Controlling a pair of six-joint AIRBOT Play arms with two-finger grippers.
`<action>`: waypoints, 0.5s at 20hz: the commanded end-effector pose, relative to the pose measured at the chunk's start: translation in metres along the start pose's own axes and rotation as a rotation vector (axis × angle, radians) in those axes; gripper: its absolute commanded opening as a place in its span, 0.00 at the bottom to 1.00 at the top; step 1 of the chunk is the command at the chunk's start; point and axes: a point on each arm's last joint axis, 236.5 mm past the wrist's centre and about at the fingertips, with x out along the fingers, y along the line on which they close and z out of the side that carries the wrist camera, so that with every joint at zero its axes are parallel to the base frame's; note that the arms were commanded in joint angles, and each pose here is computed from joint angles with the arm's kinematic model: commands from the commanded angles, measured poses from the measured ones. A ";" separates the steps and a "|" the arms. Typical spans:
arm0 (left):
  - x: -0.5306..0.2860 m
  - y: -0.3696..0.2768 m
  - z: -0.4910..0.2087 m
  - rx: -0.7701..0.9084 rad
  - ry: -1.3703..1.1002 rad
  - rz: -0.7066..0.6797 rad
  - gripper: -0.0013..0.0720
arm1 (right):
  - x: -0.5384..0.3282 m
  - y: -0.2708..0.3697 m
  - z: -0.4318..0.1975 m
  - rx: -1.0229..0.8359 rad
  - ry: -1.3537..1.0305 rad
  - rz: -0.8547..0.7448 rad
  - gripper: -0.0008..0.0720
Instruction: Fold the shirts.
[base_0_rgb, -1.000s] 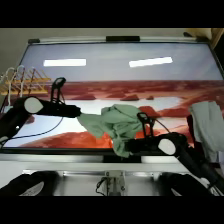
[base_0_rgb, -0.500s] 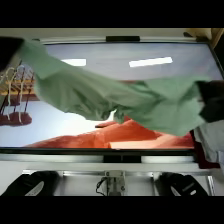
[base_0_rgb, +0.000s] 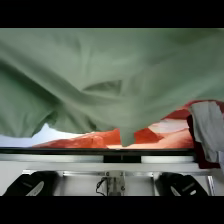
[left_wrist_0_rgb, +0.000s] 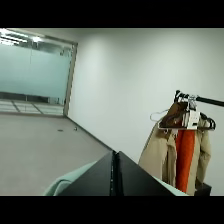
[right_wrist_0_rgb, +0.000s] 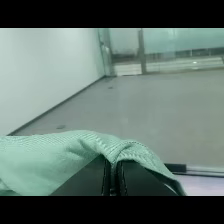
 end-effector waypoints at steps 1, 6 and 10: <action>-0.005 0.016 0.032 0.092 -0.120 0.080 0.05 | 0.011 -0.015 -0.042 -0.030 0.179 -0.072 0.11; 0.045 0.085 -0.082 0.194 0.271 0.259 0.06 | 0.012 -0.055 -0.237 -0.130 0.953 -0.291 0.11; 0.083 0.165 -0.245 0.236 0.750 0.415 0.06 | 0.043 -0.064 -0.395 -0.206 1.183 -0.313 0.11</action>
